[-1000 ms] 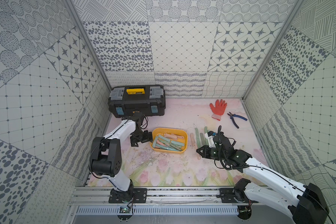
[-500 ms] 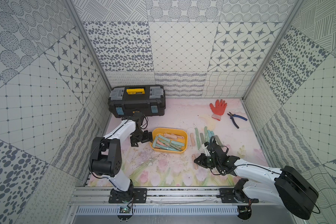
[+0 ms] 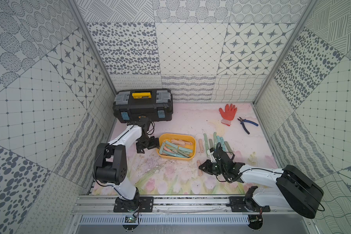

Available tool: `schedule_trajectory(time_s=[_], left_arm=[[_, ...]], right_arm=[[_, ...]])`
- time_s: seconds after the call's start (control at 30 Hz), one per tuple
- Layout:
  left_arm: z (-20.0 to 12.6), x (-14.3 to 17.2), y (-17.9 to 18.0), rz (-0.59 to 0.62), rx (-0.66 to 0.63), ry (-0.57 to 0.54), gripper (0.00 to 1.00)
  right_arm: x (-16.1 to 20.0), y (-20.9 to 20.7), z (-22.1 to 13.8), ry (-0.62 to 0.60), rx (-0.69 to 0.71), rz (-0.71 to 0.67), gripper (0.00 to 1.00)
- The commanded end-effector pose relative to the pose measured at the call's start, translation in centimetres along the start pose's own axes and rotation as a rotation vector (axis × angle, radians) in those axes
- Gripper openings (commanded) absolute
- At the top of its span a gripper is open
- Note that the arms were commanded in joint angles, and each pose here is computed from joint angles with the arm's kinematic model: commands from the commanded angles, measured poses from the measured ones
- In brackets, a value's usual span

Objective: Take the fruit knife out of the storage box
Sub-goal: Place the fruit knife at the center of the board.

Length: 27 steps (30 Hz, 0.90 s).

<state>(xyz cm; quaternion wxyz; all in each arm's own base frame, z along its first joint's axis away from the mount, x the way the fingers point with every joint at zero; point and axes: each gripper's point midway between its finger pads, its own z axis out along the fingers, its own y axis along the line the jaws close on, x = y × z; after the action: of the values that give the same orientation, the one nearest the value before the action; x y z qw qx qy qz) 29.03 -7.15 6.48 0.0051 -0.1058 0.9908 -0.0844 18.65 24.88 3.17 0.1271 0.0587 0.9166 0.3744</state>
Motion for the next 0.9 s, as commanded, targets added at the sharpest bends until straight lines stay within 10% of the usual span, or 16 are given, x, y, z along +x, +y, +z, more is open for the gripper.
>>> schedule_trajectory(time_s=[0.0,0.87], left_arm=[[-0.5,0.3,0.5,-0.021,-0.021,0.017,0.96],[-0.5,0.4,0.6,-0.021,-0.024,0.017,0.96]], right_arm=[[0.4,-0.8,0.5,0.026,0.048,0.024,0.17],[-3.4,2.5,-4.7,-0.098,0.162,-0.168,0.63]])
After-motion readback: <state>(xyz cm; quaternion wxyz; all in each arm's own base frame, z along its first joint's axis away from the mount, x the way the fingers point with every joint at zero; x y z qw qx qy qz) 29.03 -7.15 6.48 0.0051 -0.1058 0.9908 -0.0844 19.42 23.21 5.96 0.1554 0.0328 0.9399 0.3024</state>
